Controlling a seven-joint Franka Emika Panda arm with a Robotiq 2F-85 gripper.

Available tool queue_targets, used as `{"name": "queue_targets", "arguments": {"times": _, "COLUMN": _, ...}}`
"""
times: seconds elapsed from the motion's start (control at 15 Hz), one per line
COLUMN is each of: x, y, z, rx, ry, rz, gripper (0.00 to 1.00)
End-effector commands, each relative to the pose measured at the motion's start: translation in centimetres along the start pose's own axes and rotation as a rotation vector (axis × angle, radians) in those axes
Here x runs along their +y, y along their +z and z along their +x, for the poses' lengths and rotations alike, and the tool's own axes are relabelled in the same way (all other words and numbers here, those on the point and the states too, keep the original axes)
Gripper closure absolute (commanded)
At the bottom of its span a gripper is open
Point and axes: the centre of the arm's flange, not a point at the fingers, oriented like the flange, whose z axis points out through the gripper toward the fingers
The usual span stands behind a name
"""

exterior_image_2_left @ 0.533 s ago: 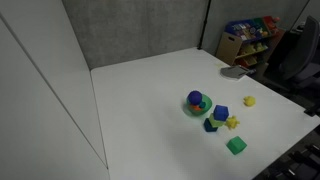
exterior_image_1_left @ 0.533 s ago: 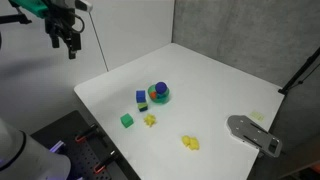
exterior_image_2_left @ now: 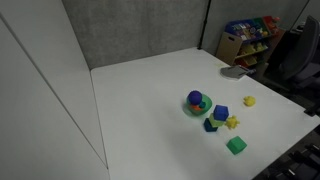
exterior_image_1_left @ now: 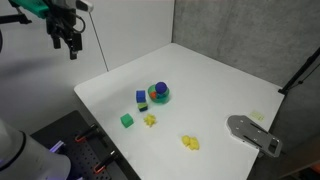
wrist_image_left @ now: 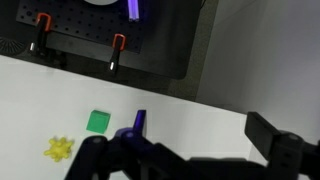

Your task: Remove the blue ball from the bowl and put it on the table

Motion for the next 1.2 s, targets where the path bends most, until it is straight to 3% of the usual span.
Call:
{"name": "queue_targets", "arguments": {"times": 0.0, "x": 1.4, "y": -0.7, "z": 2.5, "rx": 0.019, "ry": 0.063, "rz": -0.045, "gripper": 0.0}}
{"name": "queue_targets", "arguments": {"times": 0.73, "x": 10.8, "y": -2.4, "z": 12.6, "rx": 0.156, "ry": 0.328, "rz": -0.136, "gripper": 0.0}}
{"name": "queue_targets", "arguments": {"times": 1.13, "x": 13.8, "y": -2.1, "z": 19.7, "rx": 0.211, "ry": 0.469, "rz": -0.189, "gripper": 0.0}}
